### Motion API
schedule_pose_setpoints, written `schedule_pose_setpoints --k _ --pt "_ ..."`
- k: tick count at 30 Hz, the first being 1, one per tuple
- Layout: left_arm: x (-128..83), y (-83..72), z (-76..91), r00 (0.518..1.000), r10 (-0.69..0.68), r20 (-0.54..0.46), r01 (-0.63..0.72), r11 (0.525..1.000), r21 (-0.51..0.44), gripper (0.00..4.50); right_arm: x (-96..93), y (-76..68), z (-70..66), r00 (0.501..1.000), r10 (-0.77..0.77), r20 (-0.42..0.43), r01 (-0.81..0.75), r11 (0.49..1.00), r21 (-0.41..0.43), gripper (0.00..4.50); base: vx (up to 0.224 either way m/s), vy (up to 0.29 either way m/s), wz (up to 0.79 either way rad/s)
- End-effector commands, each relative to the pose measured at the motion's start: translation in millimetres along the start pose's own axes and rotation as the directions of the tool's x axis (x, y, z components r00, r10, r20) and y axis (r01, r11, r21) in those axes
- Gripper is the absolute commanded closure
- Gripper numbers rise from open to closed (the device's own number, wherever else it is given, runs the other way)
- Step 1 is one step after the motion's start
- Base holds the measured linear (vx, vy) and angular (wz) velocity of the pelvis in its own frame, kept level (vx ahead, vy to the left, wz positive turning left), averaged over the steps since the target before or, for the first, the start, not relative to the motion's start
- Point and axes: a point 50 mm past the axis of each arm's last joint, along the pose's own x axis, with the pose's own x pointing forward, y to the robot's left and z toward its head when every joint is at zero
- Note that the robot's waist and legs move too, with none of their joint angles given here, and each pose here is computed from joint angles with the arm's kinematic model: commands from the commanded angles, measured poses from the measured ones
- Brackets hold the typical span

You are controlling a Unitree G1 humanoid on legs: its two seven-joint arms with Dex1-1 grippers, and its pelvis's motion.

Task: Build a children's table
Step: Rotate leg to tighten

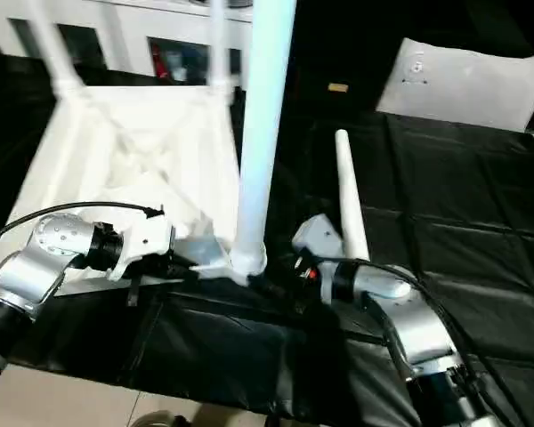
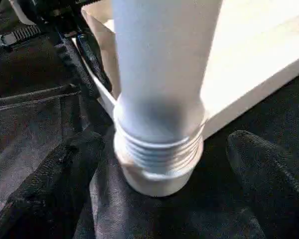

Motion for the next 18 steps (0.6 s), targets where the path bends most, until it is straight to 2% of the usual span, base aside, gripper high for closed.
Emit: schedule_pose_setpoints --k 1,6,9,11,12,13,16,18 --pt "13.2 -10.7 1.3 0.988 -0.147 -0.046 0.15 0.987 0.058 4.5 -0.9 -3.5 1.5 1.0 0.027 0.001 -0.027 1.0 -0.011 0.03 0.0 0.0 0.0" --pt "15.0 -11.3 4.4 0.984 -0.173 -0.049 0.177 0.981 0.083 4.5 2.3 -6.1 1.2 0.998 0.06 0.01 -0.06 0.998 -0.003 0.03 0.0 0.0 0.0" --pt "15.7 -11.7 5.1 0.983 -0.179 -0.048 0.183 0.979 0.087 4.5 2.8 -5.9 0.8 0.997 0.07 0.013 -0.07 0.998 0.002 0.4 0.0 0.0 0.0" --pt "16.7 -11.9 6.2 0.981 -0.189 -0.049 0.193 0.976 0.097 4.5 4.2 -5.0 0.2 0.995 0.093 0.021 -0.093 0.996 0.009 0.4 0.0 0.0 0.0" --pt "17.0 -12.0 6.3 0.98 -0.191 -0.05 0.196 0.976 0.1 4.5 4.8 -4.6 0.0 0.995 0.099 0.022 -0.099 0.995 0.01 0.72 0.0 0.0 0.0" --pt "17.2 -11.9 6.4 0.98 -0.194 -0.052 0.198 0.975 0.103 4.5 5.4 -4.5 -0.2 0.994 0.105 0.023 -0.105 0.994 0.01 0.82 0.0 0.0 0.0" --pt "18.2 -12.2 6.5 0.979 -0.199 -0.053 0.204 0.973 0.108 4.5 7.1 -4.6 -1.1 0.993 0.113 0.026 -0.113 0.994 0.011 0.9 0.0 0.0 0.0" --pt "18.9 -12.6 6.9 0.978 -0.202 -0.052 0.206 0.972 0.11 4.5 7.9 -4.9 -1.5 0.993 0.116 0.03 -0.116 0.993 0.013 1.16 0.0 0.0 0.0"
